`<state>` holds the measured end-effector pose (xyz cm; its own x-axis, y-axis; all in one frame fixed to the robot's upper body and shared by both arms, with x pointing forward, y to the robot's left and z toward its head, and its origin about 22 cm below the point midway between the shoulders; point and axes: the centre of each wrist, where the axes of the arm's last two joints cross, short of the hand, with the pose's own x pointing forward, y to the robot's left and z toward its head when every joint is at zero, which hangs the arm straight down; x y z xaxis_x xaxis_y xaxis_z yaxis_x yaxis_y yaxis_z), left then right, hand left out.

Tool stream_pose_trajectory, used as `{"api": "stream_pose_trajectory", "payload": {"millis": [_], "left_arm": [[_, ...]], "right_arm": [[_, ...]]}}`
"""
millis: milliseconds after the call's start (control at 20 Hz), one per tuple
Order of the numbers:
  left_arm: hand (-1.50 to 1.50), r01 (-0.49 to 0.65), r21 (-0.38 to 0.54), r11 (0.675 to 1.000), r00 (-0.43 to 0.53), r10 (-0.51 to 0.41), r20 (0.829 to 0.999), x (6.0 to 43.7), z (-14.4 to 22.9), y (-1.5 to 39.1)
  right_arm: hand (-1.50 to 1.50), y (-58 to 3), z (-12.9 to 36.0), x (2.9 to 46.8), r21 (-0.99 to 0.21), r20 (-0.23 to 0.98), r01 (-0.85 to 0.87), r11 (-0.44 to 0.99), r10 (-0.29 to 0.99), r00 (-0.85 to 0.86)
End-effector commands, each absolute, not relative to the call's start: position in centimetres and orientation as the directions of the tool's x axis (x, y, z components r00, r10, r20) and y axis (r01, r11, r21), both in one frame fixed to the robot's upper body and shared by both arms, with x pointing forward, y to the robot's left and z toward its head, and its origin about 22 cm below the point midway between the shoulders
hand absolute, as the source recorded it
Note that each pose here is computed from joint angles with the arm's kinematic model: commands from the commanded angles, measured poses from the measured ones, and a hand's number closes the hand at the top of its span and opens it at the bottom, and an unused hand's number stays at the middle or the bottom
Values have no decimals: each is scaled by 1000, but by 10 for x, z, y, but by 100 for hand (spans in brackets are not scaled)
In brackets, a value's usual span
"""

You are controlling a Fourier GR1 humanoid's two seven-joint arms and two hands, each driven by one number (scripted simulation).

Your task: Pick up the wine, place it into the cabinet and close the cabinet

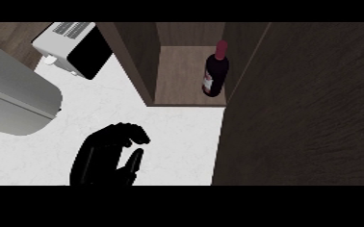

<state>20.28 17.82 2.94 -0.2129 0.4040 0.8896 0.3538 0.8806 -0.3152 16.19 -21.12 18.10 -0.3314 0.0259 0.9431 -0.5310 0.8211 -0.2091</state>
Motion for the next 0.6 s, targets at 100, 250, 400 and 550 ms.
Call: {"api": "stream_pose_trajectory", "payload": {"millis": [100,250,400,550], "left_arm": [[150,354,-307,883,-231,401,887,186,27,229],[150,337,-319,886,-209,401,892,166,53,250],[-150,294,-316,902,-243,391,888,170,52,257],[-150,259,-353,899,-252,416,874,172,53,284]], "right_arm": [[150,-194,194,139,-132,949,-668,732,-101,-298],[150,-179,197,126,-141,946,-704,696,-114,-303],[150,-154,202,113,-135,952,-757,640,-128,-278],[150,-125,203,117,-127,961,-803,582,-129,-246]]}}
